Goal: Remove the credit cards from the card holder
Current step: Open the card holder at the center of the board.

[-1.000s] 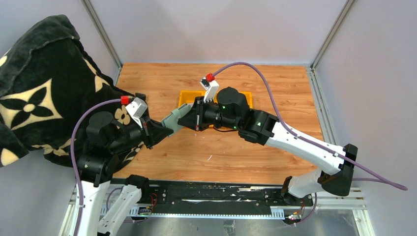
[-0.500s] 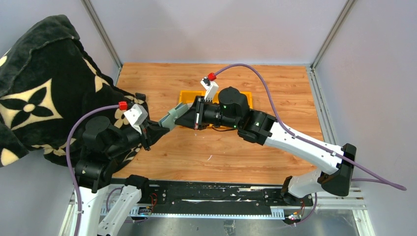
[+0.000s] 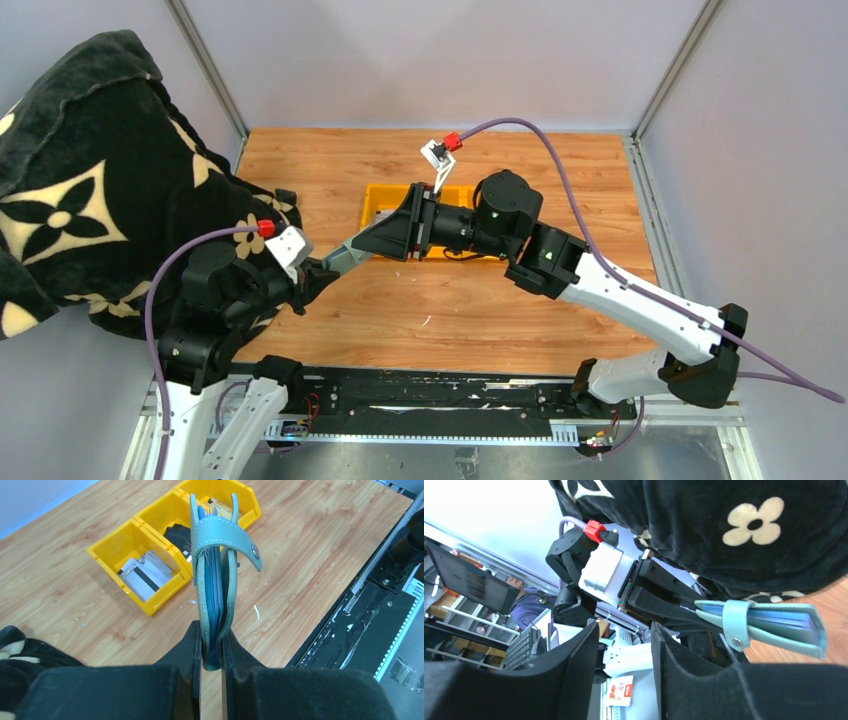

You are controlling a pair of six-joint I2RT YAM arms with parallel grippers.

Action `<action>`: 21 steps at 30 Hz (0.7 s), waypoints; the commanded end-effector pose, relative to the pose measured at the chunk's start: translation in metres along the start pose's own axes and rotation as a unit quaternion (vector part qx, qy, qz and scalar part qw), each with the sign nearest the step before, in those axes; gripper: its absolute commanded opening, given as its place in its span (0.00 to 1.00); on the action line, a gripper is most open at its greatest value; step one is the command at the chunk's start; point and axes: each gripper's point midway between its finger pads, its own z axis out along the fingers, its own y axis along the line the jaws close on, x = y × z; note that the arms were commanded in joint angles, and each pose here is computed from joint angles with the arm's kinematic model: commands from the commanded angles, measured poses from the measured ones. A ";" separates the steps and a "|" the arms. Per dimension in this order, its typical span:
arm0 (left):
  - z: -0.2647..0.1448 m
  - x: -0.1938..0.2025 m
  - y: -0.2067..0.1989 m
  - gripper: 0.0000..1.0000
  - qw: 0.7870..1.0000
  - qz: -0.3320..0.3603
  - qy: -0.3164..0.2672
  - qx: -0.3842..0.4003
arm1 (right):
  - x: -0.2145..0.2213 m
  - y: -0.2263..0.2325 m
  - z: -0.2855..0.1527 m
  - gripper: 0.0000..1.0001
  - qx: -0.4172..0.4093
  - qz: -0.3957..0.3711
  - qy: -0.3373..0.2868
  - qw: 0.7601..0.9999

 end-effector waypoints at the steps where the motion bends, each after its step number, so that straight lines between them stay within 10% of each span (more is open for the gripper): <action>1: -0.003 -0.012 -0.007 0.00 1.000 0.010 -0.010 0.019 | -0.003 -0.001 -0.031 0.52 0.022 -0.150 0.026 0.988; 12: -0.016 -0.048 -0.066 0.00 0.980 -0.084 -0.029 0.179 | 0.004 -0.034 -0.095 0.74 0.021 -0.472 -0.017 0.881; 21: -0.025 -0.061 -0.083 0.00 0.967 -0.114 -0.030 0.228 | 0.022 -0.038 -0.074 0.77 -0.033 -0.509 0.020 0.860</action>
